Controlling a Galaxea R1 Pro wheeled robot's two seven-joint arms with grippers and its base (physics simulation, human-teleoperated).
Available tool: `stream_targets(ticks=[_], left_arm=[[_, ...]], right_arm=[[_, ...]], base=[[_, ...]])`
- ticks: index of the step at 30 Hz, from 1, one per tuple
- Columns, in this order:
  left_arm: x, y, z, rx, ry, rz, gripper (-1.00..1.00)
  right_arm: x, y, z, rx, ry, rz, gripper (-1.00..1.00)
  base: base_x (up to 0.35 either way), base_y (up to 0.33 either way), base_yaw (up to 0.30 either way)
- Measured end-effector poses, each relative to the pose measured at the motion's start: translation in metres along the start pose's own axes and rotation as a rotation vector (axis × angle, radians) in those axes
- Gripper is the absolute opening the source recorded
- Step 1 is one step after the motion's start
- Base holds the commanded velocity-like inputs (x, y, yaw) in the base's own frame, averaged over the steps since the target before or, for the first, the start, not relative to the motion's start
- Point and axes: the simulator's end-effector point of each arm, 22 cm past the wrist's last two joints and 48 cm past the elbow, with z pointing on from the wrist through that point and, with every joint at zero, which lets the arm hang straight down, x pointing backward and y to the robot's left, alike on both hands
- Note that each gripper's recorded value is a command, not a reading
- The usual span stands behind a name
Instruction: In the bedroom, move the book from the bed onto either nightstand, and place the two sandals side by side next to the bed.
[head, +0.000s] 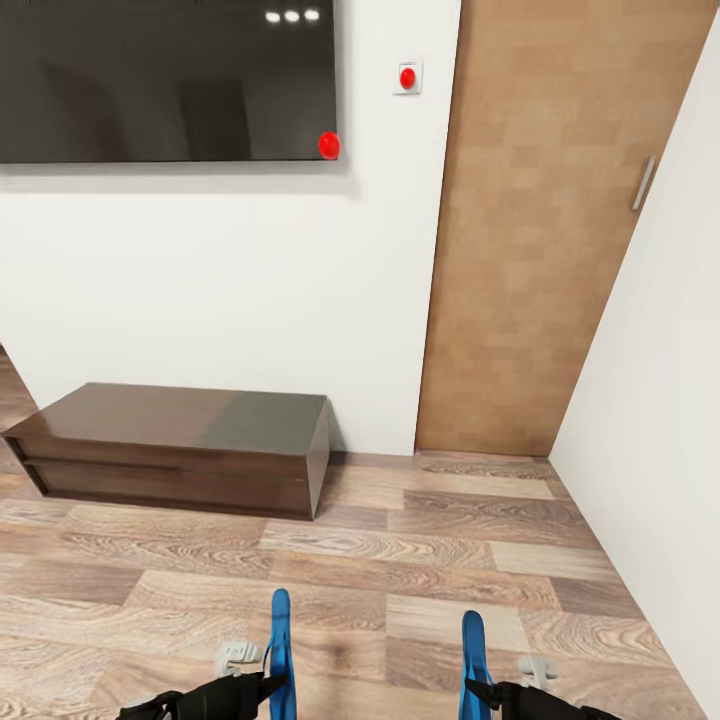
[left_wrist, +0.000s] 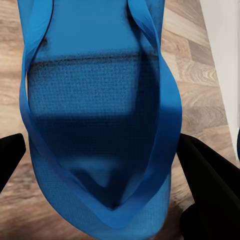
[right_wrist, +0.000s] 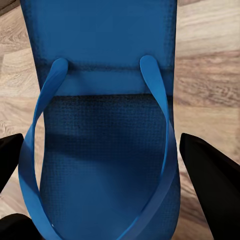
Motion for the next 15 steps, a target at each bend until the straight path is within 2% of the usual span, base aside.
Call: stream_targets(ticks=[5,9,15], left_arm=[[-0.008,-0.008,-0.004,0.000,-0.005,0.003,-1.00],[-0.001,-0.011,-0.007,-0.005,0.016,-0.013,-1.00],[-0.012,-0.004,-0.013,-0.079,-0.007,0.004,-1.00]], right_arm=[[-0.007,0.007,-0.006,-0.001,0.001,0.001,-1.00],[-0.014,0.010,-0.012,0.002,0.001,0.000,-1.00],[-0.021,0.019,-0.018,0.000,0.003,-0.001,-1.00]], base=[[0.000,0.000,0.000],[0.000,0.000,0.000],[0.000,0.000,0.000]])
